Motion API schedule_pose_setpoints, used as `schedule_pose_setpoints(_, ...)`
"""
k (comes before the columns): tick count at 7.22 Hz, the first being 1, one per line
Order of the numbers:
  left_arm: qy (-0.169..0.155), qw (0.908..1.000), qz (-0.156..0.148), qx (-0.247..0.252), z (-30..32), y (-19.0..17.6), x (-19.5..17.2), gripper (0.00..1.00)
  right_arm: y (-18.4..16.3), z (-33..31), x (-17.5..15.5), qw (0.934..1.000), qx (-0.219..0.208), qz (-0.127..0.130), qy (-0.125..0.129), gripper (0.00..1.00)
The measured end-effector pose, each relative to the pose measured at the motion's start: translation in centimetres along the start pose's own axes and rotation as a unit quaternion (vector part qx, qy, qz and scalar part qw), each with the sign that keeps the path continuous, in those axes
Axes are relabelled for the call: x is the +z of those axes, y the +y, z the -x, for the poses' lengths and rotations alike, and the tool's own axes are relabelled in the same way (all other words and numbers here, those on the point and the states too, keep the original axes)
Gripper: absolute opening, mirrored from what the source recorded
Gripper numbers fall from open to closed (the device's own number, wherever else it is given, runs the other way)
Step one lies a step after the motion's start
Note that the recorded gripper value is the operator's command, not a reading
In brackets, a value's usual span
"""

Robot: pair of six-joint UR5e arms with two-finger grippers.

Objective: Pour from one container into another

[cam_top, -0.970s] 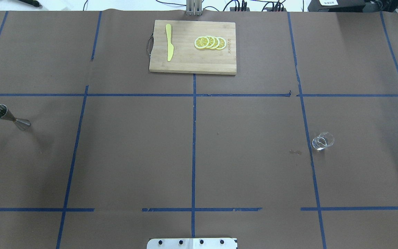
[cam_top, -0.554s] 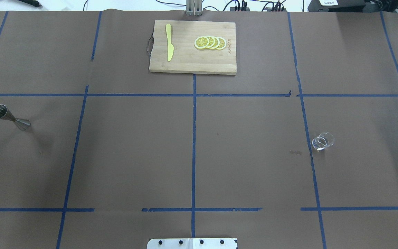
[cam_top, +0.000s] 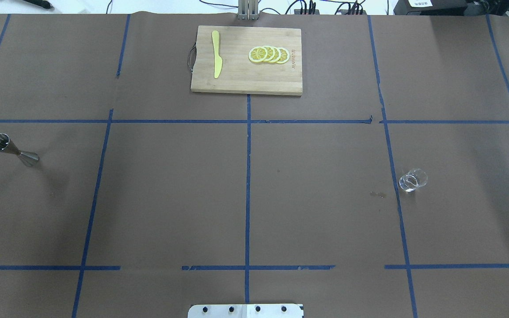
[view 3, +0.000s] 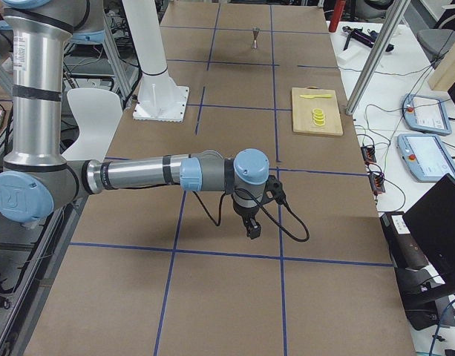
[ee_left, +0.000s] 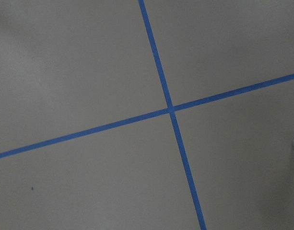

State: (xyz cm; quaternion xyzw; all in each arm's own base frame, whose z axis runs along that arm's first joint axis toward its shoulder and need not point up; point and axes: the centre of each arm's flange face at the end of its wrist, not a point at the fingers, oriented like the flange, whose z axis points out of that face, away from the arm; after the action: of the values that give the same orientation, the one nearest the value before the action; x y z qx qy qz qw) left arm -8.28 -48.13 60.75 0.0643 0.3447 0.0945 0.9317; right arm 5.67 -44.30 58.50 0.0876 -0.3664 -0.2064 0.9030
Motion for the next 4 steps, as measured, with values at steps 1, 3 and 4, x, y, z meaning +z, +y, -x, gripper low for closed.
schedule_pose_setpoints(1, 0.011, 0.9999, 0.000, -0.002, -0.05, 0.22, 0.27, 1.00, 0.11, -0.05, -0.43, 0.9999, -0.003, 0.004, 0.013, 1.00)
schedule_pose_setpoints(3, 0.028, 0.9996, 0.002, -0.006, -0.16, 0.82, 0.81, 1.00, 0.22, -0.19, -0.50, 0.9996, -0.003, 0.010, 0.027, 1.00)
schedule_pose_setpoints(4, 0.032, 0.9995, 0.003, -0.007, -0.18, 0.96, 0.95, 1.00, 0.25, -0.20, -0.38, 0.9995, -0.001, 0.012, 0.028, 1.00)
